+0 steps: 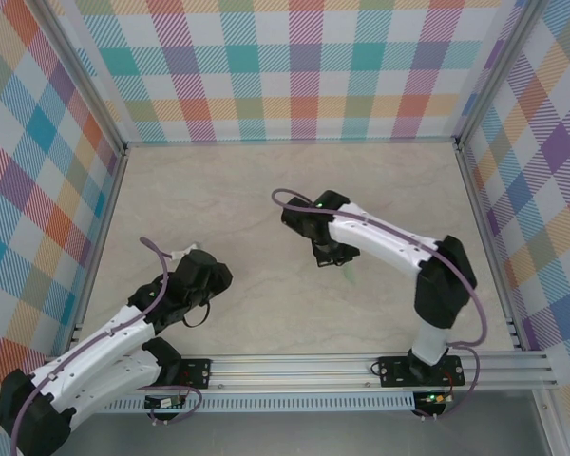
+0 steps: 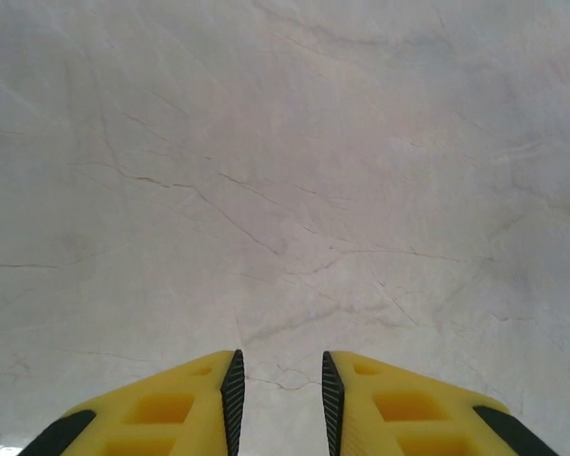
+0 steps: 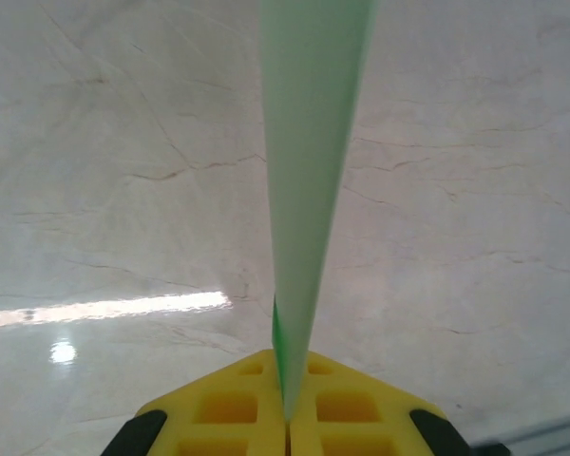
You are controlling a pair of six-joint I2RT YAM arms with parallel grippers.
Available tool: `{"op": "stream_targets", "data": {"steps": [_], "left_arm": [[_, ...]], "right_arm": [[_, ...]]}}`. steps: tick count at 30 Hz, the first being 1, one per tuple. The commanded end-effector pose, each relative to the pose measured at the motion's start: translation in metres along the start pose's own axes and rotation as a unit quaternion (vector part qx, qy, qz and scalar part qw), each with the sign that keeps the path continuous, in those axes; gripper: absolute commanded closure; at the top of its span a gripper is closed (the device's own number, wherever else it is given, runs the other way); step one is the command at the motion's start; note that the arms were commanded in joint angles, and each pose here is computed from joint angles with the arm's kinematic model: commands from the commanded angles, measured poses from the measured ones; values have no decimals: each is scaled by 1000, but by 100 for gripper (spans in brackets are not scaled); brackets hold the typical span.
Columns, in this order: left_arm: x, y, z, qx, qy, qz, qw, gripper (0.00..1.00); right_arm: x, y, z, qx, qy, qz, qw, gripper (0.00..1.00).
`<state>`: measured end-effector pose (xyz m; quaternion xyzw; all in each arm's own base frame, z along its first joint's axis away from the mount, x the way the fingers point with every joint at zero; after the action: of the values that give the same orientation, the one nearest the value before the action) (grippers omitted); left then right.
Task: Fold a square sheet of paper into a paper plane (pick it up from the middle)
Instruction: Turn over the paper at the center of the table.
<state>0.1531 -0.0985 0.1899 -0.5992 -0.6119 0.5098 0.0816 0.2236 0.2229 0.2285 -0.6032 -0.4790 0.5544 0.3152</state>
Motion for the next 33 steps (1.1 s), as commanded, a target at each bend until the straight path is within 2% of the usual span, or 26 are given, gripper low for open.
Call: {"op": "stream_targets", "data": {"steps": [1, 7, 10, 15, 20, 24, 28, 30, 33], "left_arm": [[15, -8, -1, -23, -15, -37, 999, 69], [21, -11, 1, -31, -32, -26, 999, 67], [22, -11, 3, -27, -36, -18, 999, 67], [22, -11, 5, -16, -34, -15, 999, 66], [20, -8, 7, -5, -33, 3, 999, 65], [16, -4, 8, 8, -29, 13, 999, 65], [9, 3, 9, 28, -21, 25, 999, 65], [5, 7, 10, 40, -18, 27, 999, 65], [-1, 13, 11, 57, -12, 31, 998, 65]], "right_arm": [[16, 2, 3, 12, -27, 71, 997, 92], [94, 31, -7, 67, -58, -14, 996, 89], [113, 35, -10, 83, -49, -77, 992, 80], [123, 26, -13, 91, -37, -193, 976, 67], [101, 10, -9, 65, -6, -289, 955, 50], [80, 14, 0, 56, 28, -386, 920, 53], [71, 35, 10, 67, 62, -460, 883, 74], [70, 44, 14, 73, 74, -468, 878, 80], [71, 56, 18, 82, 87, -457, 882, 81]]}}
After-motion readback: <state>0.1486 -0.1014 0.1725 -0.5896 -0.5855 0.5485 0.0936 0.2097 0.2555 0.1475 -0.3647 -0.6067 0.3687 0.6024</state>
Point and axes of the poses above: each hand's point on the last joint's axis, 136 mm out from that joint toward the fingers, its own y axis out along the fingers, its own x axis along the line the jaws close on, z = x × y, the point moved 10 cm from there along -y, back along the fingers, and after that the axes turned 1 degree about y, right-handed, at the moved point
